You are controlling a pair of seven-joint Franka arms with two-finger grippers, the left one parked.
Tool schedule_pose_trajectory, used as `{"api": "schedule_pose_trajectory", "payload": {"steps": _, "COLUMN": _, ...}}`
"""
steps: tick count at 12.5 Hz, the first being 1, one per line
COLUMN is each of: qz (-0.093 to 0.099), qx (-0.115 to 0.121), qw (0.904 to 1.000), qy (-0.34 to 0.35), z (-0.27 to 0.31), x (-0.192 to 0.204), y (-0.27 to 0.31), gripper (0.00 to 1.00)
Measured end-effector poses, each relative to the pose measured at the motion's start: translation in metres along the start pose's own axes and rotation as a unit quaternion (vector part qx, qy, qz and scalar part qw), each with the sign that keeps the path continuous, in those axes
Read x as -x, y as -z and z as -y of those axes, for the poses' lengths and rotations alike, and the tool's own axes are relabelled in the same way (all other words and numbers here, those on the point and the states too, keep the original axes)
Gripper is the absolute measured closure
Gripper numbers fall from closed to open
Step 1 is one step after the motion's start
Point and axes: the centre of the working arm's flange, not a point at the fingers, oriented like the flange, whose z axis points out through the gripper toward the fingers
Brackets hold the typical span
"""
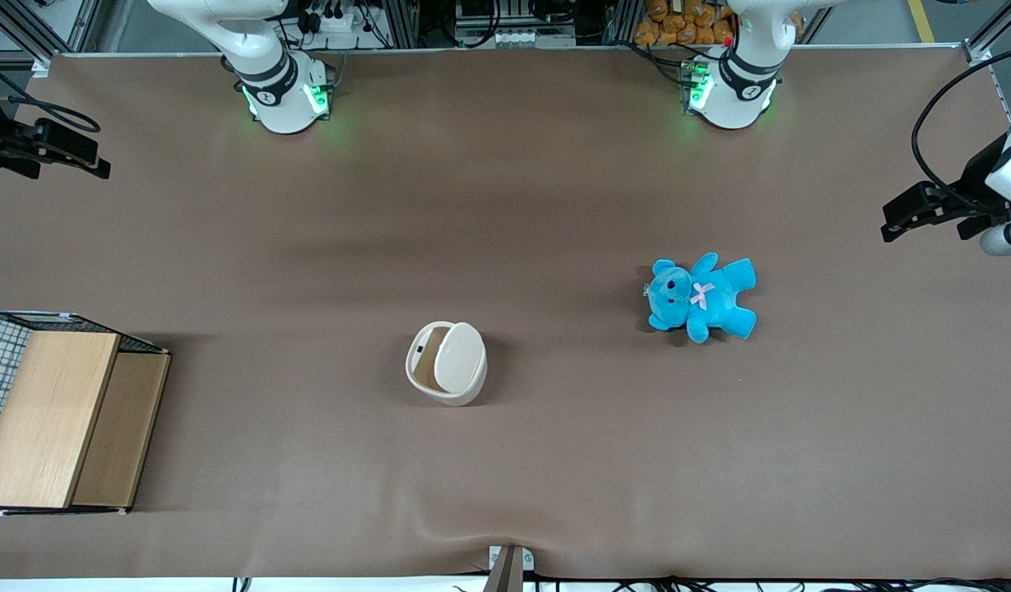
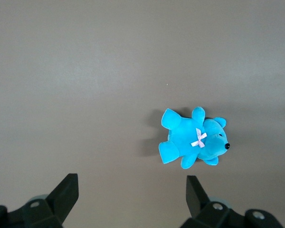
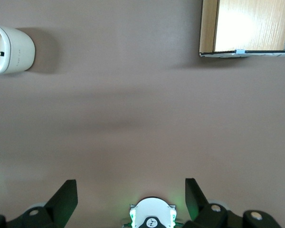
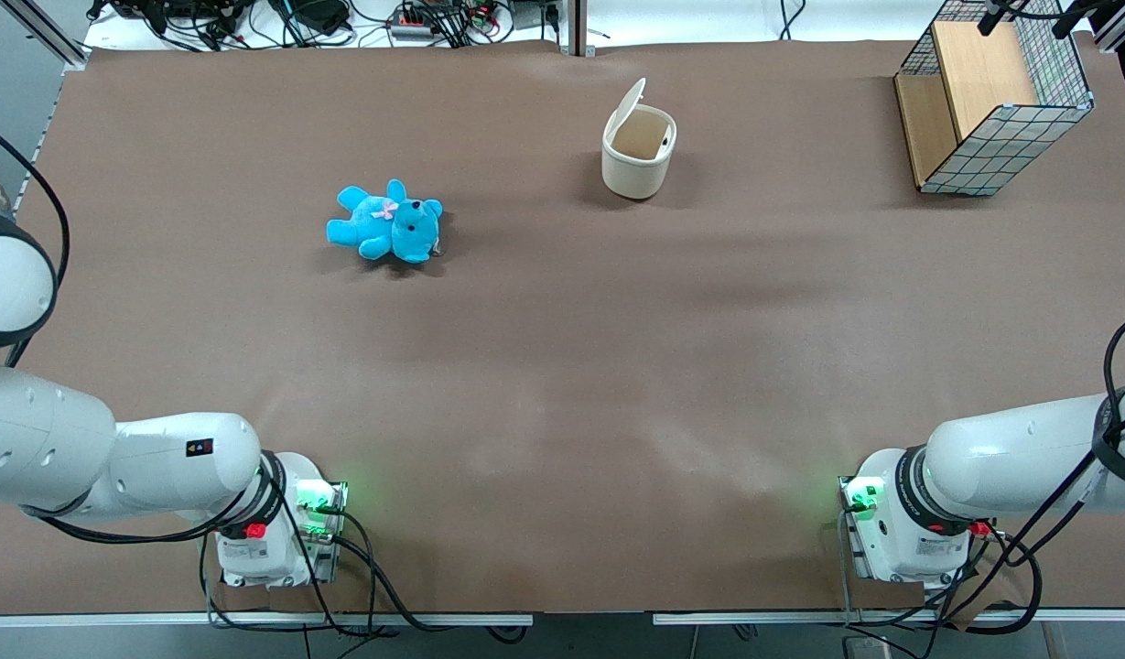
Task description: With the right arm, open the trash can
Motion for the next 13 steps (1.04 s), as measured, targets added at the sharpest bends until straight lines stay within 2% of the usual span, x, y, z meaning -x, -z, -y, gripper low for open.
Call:
{"api": "schedule_pose_trajectory", "payload": {"steps": 2, "qz": -0.004, "qx": 0.019, "qw": 0.9998, "qy": 0.011, "z": -0.0042, "x": -0.0018, "y": -0.001, "gripper": 0.0}}
{"api": "schedule_pose_trajectory", "payload": {"steps": 3, "qz": -0.003, "qx": 0.021, "qw": 0.9997, "qy": 0.014, "z": -0.0045, "x": -0.0019, "y": -0.0017, "gripper": 0.0}}
{"api": "schedule_pose_trajectory", "payload": {"steps": 13, "qz": -0.006, "qx": 0.025, "qw": 0.9994, "qy": 0.021, "z": -0.0046, "x": -0.003, "y": -0.0016, "gripper": 0.0}}
